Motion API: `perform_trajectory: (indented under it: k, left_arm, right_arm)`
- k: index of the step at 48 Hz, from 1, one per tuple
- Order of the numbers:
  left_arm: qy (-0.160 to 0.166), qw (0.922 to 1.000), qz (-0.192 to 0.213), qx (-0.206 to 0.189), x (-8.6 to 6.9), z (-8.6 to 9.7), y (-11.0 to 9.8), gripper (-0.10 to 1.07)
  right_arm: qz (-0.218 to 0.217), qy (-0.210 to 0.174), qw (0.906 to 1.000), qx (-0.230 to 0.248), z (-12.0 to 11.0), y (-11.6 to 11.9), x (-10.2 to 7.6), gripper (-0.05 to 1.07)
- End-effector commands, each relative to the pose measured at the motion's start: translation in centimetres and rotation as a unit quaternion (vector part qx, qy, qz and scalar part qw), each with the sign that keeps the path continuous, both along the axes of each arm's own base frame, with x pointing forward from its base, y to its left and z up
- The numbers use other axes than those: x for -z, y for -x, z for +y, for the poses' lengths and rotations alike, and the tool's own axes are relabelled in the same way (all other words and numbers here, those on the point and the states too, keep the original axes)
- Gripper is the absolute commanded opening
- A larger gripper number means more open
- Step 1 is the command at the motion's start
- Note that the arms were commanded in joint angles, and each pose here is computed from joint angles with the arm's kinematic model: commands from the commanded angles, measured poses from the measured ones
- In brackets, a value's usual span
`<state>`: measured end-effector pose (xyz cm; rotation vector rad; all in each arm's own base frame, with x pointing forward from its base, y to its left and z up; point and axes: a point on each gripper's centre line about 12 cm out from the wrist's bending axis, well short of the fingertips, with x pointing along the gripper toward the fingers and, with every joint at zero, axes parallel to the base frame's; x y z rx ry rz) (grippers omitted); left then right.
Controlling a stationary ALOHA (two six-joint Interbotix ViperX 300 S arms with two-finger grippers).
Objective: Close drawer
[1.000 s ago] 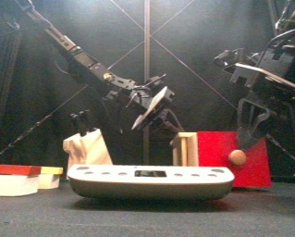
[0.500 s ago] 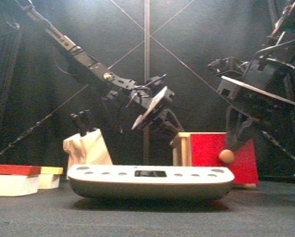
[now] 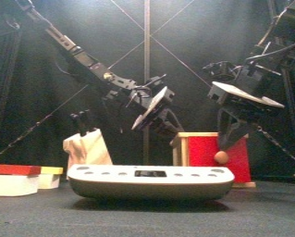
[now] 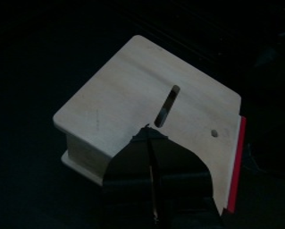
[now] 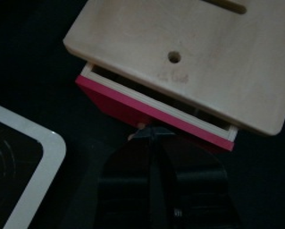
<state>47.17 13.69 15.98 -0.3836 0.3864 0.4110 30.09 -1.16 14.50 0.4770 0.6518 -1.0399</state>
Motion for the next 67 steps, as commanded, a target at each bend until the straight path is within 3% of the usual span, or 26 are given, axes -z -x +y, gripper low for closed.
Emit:
perform_trajectory:
  k: [1,25,36,49,67]
  left_arm:
    - [0.000,1.0000,-0.004,0.000,-0.6,0.1,-0.2,-0.03]
    - [0.002,1.0000,-0.002,0.003,-0.6,-0.1,-0.2,-0.03]
    - [-0.019,0.9991,-0.036,0.008,-3.7,-0.4,0.1,-0.03]
    - [-0.087,0.9925,-0.076,0.040,-8.3,-0.9,1.0,-0.03]
    - [-0.088,0.9891,-0.090,0.076,-10.0,-4.8,2.5,-0.03]
  right_arm:
    - [-0.017,0.002,0.9998,0.008,-0.7,-0.3,-1.0,0.22]
    - [-0.027,0.000,0.9995,0.016,-1.1,-0.6,-1.5,0.22]
    - [-0.051,-0.003,0.9987,-0.004,0.1,-0.7,-3.2,0.22]
    - [-0.069,0.000,0.9971,-0.033,1.9,-0.3,-4.5,0.22]
    - [-0.074,0.002,0.9953,-0.062,4.1,0.5,-5.2,0.22]
